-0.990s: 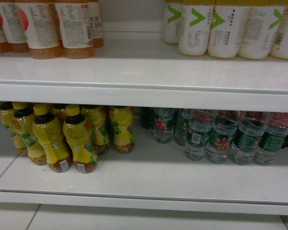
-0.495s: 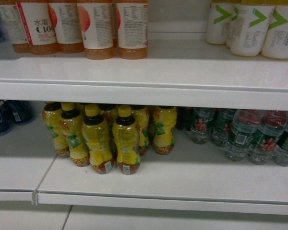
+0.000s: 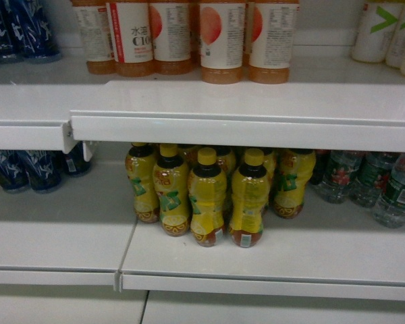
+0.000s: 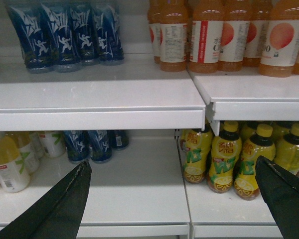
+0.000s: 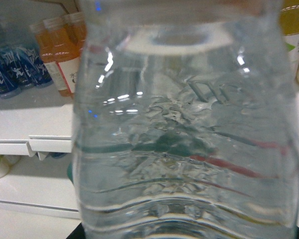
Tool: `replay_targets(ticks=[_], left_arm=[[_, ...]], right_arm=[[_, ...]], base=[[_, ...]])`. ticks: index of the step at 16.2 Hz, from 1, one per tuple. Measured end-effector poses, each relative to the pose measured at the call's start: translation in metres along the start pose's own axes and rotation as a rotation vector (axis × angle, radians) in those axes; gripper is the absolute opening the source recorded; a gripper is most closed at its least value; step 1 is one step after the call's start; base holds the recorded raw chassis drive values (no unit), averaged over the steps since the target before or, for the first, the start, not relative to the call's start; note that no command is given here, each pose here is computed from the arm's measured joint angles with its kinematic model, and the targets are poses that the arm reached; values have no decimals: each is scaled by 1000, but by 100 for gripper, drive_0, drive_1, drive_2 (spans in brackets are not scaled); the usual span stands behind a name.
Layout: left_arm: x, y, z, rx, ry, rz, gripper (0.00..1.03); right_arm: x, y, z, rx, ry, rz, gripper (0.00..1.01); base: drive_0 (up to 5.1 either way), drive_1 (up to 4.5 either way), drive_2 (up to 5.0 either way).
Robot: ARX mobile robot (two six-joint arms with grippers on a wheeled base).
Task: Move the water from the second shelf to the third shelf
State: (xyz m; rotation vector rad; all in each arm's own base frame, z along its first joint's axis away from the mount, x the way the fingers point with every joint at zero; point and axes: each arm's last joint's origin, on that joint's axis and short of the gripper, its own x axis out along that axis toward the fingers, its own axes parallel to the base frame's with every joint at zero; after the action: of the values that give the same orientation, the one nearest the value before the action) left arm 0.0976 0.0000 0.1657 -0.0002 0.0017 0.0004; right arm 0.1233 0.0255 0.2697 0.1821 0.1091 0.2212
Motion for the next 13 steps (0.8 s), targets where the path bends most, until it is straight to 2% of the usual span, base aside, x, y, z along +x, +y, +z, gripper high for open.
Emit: replay_targets(ticks=[13], left_arm=[[0,0,0,0,-1,0,98]], right_arm=[[0,0,0,0,3,-3,43]], base=[[-463,215,215]])
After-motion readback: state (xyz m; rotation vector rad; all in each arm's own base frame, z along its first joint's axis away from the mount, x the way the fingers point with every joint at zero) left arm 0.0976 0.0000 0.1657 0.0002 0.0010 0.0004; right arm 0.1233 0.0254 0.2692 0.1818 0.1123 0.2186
